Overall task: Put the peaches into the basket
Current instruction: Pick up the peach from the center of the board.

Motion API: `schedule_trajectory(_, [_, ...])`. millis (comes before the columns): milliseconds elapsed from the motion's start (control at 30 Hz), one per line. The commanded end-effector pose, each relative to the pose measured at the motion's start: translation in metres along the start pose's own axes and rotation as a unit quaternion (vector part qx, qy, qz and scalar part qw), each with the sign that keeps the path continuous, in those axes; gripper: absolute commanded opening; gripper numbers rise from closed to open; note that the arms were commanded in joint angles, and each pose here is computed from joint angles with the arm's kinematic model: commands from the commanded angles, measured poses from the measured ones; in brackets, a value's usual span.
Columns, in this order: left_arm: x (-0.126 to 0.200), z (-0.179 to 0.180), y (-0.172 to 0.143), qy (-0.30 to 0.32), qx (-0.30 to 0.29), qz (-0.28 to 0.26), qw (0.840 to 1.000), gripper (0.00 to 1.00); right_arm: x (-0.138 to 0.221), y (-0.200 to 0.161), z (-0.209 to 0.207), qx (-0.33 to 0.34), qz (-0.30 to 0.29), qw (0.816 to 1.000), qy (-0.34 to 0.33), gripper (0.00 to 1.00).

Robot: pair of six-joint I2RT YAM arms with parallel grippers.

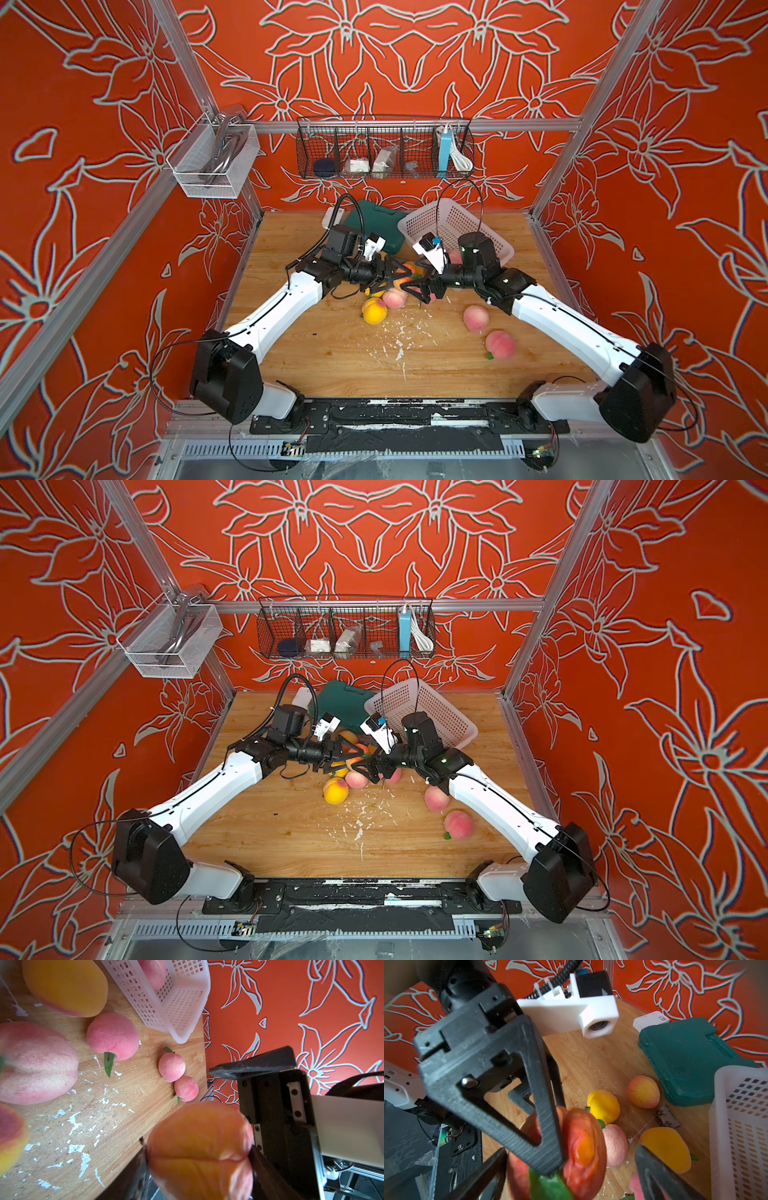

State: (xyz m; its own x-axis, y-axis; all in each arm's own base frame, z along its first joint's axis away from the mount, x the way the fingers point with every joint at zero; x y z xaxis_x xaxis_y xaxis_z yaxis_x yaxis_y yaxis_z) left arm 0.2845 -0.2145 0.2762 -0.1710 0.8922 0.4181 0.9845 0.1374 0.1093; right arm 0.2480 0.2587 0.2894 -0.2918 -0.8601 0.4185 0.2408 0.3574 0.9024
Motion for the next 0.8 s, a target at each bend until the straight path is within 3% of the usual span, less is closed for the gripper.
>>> schedule_trajectory(0, [-0.0067, -0.003, -0.0001, -0.01, -0.005, 0.005, 1.0, 0.65, -0.0039, 0.0065, 0.0033, 0.006, -0.012, 1.0, 0.016, 0.96])
schedule_trajectory(267, [-0.0096, -0.006, -0.0002, -0.013, -0.008, 0.007, 1.0, 0.65, -0.0079, 0.0024, 0.0031, 0.006, -0.003, 1.0, 0.02, 0.89])
schedule_trajectory(600, [-0.01, -0.006, -0.0007, -0.015, -0.009, 0.007, 1.0, 0.65, -0.0106, -0.0024, 0.0027, 0.005, 0.006, 1.0, 0.023, 0.61])
schedule_trajectory(767, [-0.0101, -0.0064, -0.0005, -0.017, -0.014, 0.007, 1.0, 0.72, -0.012, -0.0013, 0.0012, 0.002, 0.008, 1.0, 0.021, 0.58])
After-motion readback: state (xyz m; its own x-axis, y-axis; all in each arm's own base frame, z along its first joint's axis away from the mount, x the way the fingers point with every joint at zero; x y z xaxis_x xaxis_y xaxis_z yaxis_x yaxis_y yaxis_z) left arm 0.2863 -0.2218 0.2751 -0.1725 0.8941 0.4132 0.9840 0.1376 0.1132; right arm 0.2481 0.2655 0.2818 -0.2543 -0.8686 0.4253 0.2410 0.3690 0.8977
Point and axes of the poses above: each gripper's point midway between its finger pads, its own x axis back along the fingers, its own z axis along the line the jaws close on, y = z × x, the point moved 6 cm from there along x, back along the fingers, and after that the axes turned 4 degrees about x, right-handed, at the moved point
